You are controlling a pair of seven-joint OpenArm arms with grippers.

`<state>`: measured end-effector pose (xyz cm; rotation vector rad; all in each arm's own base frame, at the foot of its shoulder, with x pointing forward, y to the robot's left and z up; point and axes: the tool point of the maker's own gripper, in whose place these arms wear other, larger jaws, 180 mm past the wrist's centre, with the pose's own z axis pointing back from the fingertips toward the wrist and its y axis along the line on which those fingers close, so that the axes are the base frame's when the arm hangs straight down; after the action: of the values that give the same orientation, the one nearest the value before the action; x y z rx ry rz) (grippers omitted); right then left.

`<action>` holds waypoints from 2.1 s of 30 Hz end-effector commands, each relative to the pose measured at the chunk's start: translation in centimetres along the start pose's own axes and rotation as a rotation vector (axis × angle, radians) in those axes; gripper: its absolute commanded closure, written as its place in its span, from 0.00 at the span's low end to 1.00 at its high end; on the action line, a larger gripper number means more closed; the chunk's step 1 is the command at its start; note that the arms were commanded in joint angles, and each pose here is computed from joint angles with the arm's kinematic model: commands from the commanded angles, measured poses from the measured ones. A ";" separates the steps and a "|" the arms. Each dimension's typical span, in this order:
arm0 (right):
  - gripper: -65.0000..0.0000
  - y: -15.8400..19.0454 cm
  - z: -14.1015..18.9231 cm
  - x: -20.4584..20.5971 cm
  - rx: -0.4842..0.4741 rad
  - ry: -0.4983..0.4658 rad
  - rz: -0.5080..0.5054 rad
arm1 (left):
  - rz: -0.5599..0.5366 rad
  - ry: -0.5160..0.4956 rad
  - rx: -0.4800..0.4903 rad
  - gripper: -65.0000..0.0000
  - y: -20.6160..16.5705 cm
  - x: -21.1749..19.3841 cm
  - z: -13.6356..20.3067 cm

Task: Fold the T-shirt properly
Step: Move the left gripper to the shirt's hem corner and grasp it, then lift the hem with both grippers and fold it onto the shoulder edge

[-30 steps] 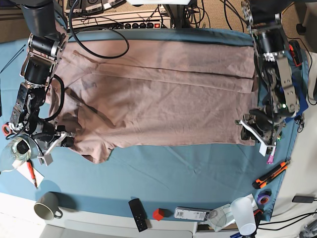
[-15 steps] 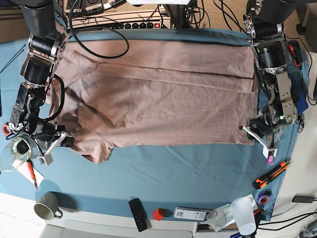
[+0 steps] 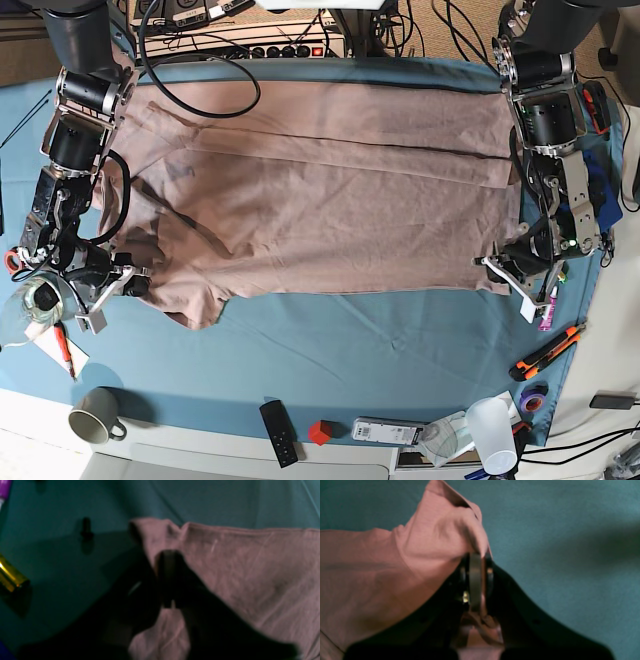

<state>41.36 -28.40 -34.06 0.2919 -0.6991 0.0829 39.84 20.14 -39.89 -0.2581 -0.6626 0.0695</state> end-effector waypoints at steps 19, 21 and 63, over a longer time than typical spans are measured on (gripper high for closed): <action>1.00 -0.5 4.7 5.7 -0.008 -0.168 0.106 | -0.026 -0.001 -0.058 1.00 -2.2 3.4 3.8; 1.00 0.0 5.3 5.8 -0.015 -0.162 0.138 | -0.028 0.022 -0.056 1.00 -2.0 3.1 4.0; 1.00 -0.2 14.4 -7.1 -0.066 -0.080 0.124 | -0.166 0.082 -0.076 1.00 -2.0 -5.9 10.2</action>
<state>26.23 -31.89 -29.93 0.2226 -0.7502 0.1497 28.02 19.08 -36.28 -0.2918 -0.5632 -0.1117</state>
